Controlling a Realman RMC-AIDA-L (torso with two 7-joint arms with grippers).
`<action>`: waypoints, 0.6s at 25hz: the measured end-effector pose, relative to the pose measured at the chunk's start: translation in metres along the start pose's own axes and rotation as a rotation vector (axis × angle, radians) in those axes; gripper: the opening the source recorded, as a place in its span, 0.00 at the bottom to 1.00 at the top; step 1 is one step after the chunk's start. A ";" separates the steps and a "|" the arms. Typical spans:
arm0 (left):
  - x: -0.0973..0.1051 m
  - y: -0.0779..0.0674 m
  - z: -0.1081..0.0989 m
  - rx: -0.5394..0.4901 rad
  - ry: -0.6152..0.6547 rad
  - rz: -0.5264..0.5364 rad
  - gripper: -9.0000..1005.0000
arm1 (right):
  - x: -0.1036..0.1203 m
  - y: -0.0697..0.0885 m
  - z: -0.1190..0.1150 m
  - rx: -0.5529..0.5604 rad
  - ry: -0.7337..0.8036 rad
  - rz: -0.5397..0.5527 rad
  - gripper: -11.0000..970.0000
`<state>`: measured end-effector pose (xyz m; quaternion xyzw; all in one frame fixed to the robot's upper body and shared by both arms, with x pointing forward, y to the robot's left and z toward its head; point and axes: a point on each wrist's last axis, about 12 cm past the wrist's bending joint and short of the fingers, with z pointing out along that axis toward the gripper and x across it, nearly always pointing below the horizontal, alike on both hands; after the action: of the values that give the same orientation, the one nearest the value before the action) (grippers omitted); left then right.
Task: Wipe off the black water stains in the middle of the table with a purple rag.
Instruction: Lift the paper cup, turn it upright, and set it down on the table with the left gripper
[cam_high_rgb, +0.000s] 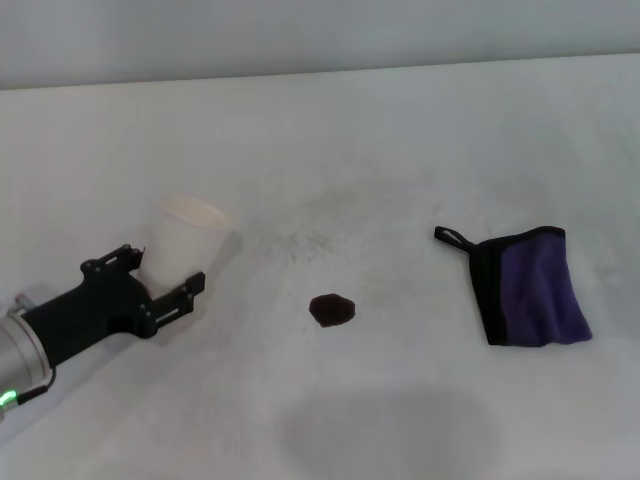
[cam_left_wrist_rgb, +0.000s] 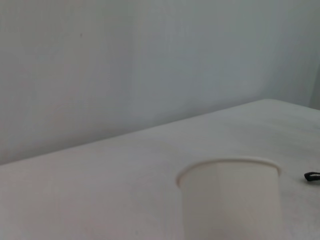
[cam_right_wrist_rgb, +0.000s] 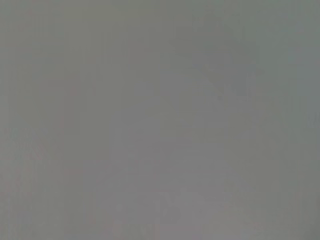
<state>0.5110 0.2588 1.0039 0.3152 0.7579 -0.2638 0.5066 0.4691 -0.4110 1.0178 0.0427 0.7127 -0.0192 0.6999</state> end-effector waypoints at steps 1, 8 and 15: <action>0.001 -0.001 0.000 0.000 0.003 -0.001 0.70 | 0.000 0.000 0.000 0.000 0.000 -0.001 0.59; 0.014 -0.007 -0.005 -0.020 0.018 -0.005 0.70 | -0.001 -0.001 0.001 0.000 -0.003 -0.030 0.58; 0.026 -0.012 -0.013 -0.035 0.035 -0.033 0.70 | -0.002 -0.001 0.002 -0.001 -0.008 -0.033 0.58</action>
<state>0.4868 0.2664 0.9851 0.2983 0.7762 -0.2533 0.4944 0.4708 -0.4117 1.0197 0.0305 0.7106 -0.0305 0.7022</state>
